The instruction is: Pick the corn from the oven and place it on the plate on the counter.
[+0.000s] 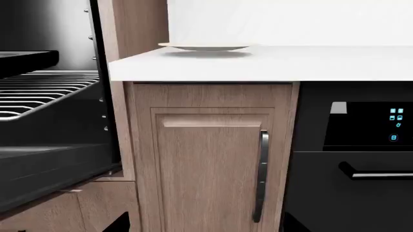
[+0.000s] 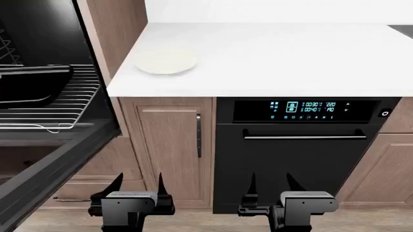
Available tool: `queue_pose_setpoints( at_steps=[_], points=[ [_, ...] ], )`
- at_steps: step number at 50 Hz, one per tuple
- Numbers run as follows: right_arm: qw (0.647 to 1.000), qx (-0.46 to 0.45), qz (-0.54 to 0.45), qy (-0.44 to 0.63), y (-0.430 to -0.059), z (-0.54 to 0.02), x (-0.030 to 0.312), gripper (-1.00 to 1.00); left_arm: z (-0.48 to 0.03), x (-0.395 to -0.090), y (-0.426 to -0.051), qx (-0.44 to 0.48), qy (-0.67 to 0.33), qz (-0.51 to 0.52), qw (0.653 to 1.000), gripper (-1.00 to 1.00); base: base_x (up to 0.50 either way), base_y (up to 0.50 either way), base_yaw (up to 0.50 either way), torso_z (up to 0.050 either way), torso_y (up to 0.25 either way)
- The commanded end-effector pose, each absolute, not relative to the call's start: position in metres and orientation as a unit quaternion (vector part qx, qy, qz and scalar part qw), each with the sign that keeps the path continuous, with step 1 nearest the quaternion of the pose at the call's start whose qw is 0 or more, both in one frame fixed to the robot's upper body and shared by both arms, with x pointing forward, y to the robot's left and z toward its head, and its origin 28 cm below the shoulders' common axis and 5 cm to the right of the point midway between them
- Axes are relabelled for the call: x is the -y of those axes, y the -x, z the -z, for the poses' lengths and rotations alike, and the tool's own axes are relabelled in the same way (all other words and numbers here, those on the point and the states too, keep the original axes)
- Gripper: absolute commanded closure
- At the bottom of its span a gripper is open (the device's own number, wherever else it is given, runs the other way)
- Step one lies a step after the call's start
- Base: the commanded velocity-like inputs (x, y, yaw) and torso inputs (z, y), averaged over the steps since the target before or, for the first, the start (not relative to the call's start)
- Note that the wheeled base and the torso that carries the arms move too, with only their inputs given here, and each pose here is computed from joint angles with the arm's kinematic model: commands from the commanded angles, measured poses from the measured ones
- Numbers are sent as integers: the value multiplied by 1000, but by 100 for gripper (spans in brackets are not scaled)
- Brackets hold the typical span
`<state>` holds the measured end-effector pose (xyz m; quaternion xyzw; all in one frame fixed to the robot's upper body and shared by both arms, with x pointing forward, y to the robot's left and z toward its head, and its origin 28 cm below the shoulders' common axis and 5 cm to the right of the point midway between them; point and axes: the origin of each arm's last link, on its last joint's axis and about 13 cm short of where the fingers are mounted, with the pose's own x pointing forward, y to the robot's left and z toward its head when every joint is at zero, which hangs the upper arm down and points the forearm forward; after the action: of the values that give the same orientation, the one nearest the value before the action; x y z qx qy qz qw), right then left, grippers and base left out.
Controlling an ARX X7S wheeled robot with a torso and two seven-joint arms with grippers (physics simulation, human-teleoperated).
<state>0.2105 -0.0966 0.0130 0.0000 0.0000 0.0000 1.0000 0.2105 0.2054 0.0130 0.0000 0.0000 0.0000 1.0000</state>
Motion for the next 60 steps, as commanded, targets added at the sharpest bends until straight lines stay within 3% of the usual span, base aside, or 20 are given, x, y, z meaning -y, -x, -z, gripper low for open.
queue_pose_setpoints(
  at_steps=[1, 20, 60],
  points=[
    [1000, -2, -1, 2, -211, -13, 96, -100, -12, -204, -211, 1, -3, 5, 1000, -100, 0, 0, 0, 0, 0],
    [1000, 0, -4, 8, -208, -13, 95, -100, -20, -202, -205, 57, 22, 28, 998, -100, 0, 0, 0, 0, 0],
    [1000, 1, -3, 8, -209, -13, 96, -100, -18, -205, -208, 29, 38, 14, 999, -100, 0, 0, 0, 46, -1]
  ],
)
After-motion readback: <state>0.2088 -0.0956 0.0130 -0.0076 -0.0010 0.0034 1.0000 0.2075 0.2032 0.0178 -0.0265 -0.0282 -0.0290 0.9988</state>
